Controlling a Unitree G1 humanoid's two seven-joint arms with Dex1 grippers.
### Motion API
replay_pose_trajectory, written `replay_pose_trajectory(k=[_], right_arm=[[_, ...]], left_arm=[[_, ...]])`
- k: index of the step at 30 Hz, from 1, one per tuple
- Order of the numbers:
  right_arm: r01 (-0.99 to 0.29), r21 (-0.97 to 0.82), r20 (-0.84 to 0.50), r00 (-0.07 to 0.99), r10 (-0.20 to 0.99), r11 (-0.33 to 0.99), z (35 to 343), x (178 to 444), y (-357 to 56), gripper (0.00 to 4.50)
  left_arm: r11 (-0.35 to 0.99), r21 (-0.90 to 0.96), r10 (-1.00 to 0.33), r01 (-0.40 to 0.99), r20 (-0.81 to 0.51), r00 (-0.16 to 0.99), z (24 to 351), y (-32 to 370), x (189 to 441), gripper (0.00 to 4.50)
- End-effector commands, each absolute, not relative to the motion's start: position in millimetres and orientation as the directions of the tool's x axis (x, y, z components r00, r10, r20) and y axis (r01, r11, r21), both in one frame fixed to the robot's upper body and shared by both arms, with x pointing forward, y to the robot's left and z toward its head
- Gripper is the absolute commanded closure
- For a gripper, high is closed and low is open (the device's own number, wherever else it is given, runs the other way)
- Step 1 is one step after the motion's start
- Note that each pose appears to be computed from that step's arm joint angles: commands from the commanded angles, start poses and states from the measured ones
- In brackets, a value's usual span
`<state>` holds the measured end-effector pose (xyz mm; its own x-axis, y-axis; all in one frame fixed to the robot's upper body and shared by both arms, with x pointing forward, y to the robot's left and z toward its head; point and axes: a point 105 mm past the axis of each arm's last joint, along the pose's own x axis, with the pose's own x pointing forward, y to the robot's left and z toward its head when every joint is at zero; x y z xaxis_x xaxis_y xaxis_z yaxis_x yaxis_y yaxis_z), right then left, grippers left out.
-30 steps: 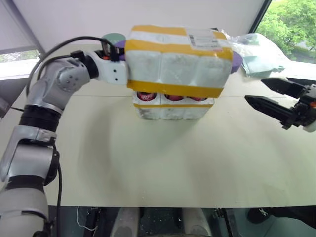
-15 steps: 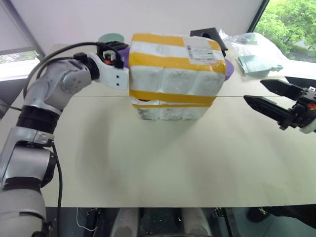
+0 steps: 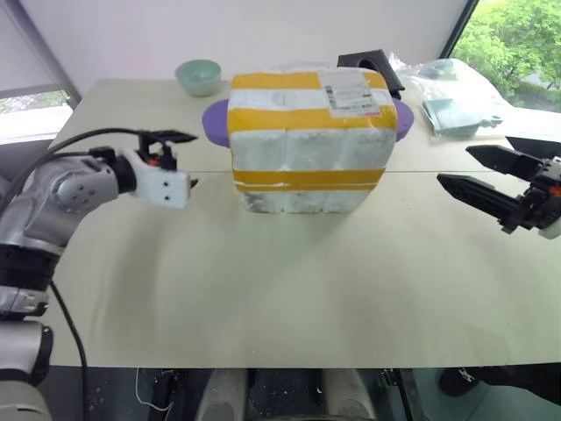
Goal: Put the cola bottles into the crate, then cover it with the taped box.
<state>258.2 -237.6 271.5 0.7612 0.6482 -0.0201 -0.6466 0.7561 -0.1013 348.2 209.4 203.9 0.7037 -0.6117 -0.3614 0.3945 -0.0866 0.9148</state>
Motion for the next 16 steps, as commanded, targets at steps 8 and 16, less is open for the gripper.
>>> replay_pose_trajectory(k=[8, 16], right_arm=[[-0.679, -0.149, -0.080, 0.733, 0.676, 0.719, 269, 266, -242, 0.00], [-0.727, -0.142, -0.105, 0.686, 0.720, 0.672, 266, 270, -235, 0.00]], left_arm=[[0.326, 0.067, -0.927, 0.943, -0.171, 0.333, 287, 218, 307, 0.08], [0.310, 0.109, -0.914, 0.945, -0.238, 0.327, 289, 224, 316, 0.08]])
